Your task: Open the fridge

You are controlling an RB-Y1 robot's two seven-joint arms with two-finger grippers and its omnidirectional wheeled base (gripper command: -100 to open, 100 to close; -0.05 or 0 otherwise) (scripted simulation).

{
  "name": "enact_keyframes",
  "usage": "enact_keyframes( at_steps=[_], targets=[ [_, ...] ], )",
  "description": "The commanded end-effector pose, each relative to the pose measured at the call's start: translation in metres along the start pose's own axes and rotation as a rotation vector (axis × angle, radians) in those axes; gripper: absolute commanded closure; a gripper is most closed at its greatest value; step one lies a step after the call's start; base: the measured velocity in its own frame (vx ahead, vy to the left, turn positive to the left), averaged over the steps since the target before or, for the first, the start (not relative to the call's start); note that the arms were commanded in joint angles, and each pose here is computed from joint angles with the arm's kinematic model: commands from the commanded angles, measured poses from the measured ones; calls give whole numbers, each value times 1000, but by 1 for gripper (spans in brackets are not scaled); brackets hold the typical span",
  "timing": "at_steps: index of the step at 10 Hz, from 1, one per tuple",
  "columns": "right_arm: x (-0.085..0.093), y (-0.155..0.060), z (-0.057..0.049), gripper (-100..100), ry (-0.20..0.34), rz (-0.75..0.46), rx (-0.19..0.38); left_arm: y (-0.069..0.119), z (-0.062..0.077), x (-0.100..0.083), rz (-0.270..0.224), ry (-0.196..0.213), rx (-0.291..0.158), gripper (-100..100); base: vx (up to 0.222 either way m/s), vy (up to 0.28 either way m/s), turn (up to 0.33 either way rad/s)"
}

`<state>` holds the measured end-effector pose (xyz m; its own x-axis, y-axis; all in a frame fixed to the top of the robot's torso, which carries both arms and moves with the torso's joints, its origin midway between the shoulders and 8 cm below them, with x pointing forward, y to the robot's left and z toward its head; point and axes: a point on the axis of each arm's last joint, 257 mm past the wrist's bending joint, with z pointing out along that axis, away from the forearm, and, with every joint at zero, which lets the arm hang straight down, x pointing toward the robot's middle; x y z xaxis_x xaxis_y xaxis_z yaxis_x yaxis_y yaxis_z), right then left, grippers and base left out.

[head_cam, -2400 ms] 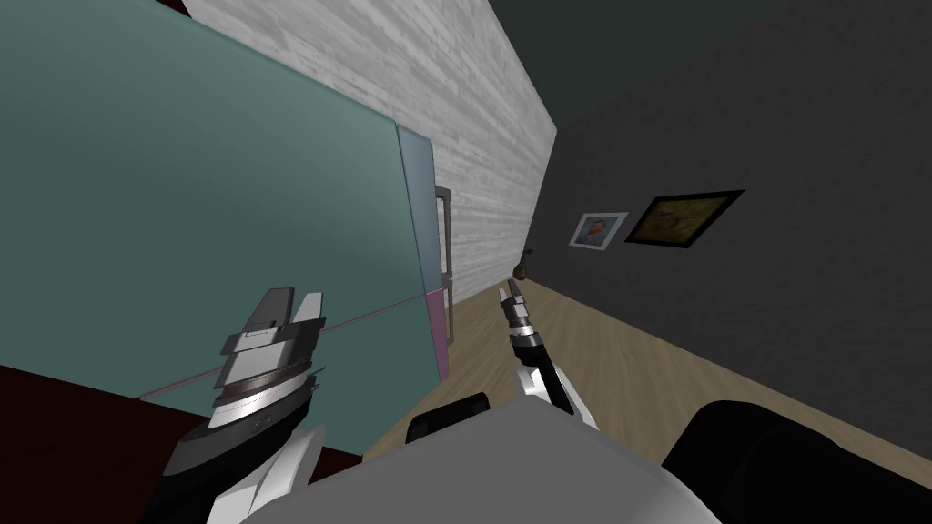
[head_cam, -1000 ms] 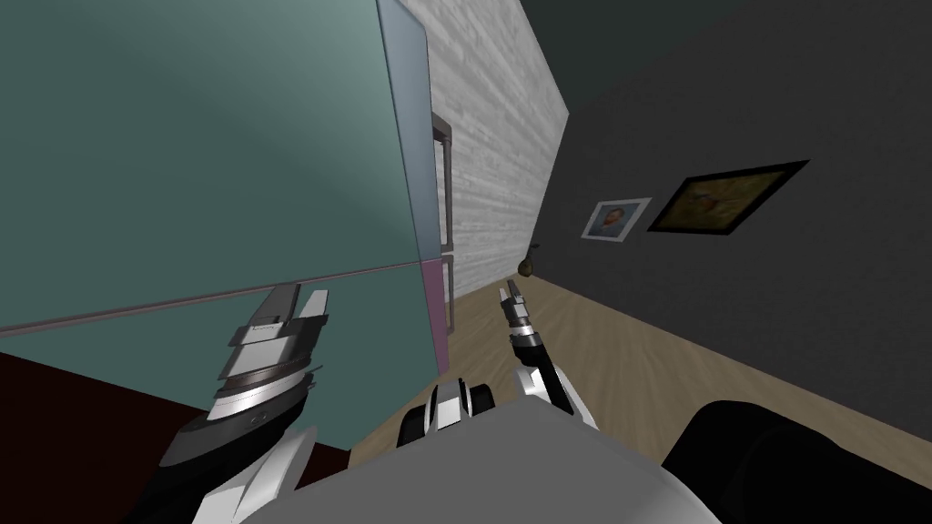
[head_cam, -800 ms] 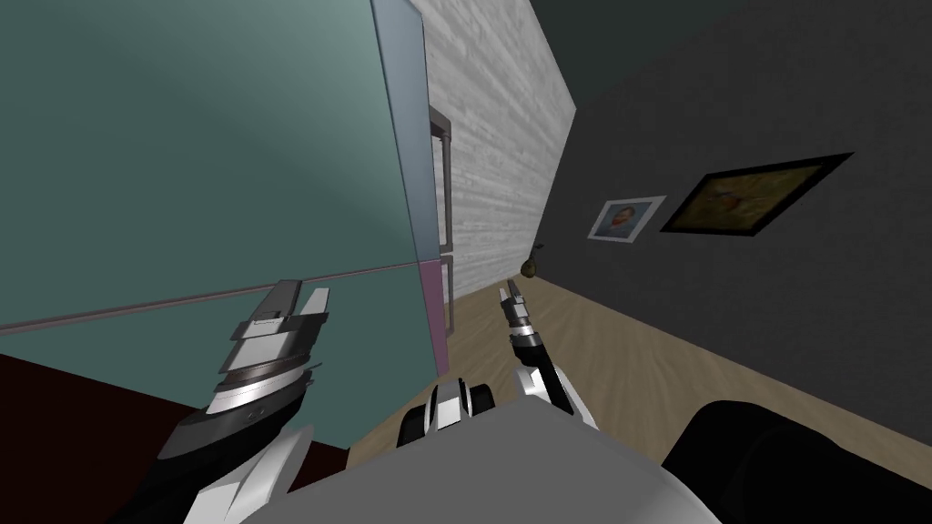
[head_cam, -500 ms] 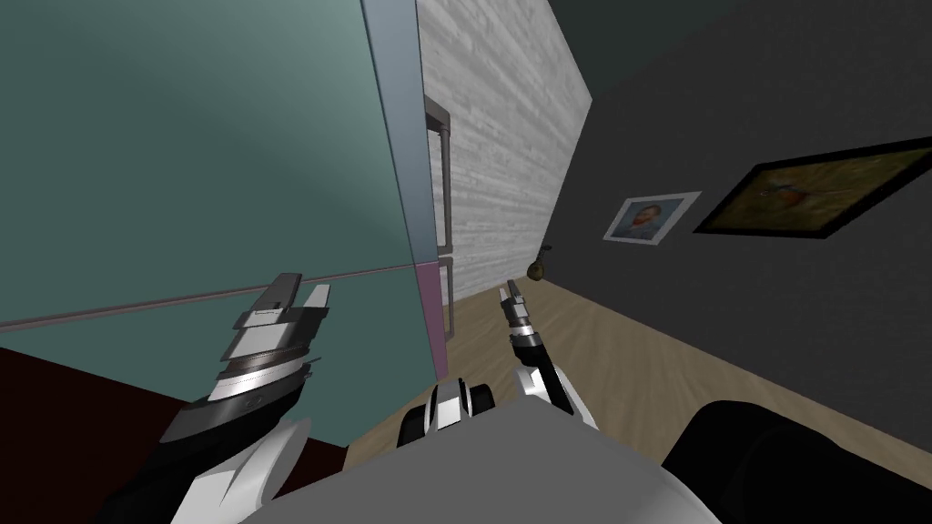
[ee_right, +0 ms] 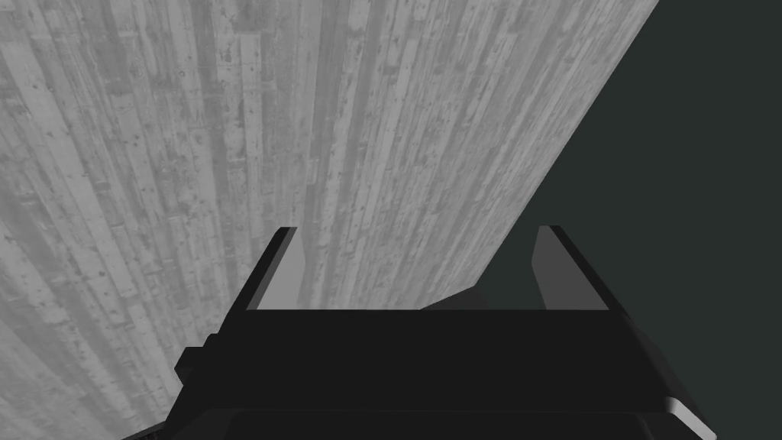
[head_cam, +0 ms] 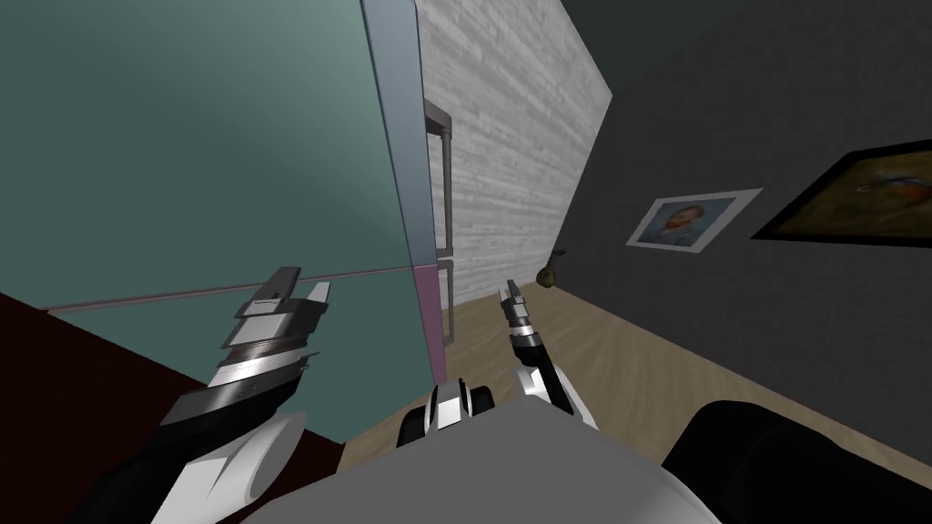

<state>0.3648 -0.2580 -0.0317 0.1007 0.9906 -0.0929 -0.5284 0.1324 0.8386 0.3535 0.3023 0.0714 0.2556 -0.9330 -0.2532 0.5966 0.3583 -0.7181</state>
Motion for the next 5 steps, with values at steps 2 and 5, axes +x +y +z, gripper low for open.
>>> enact_keyframes(
  at_steps=[2, 5],
  targets=[
    [0, 0, 0, 0, 0, 0, 0, 5, 11, -3, -47, -5, -36, -100, 65, -104, 176],
    [0, 0, 0, 0, 0, 0, 0, 10, 19, -6, -93, -9, -72, -100, 33, -83, 135]
  ],
)
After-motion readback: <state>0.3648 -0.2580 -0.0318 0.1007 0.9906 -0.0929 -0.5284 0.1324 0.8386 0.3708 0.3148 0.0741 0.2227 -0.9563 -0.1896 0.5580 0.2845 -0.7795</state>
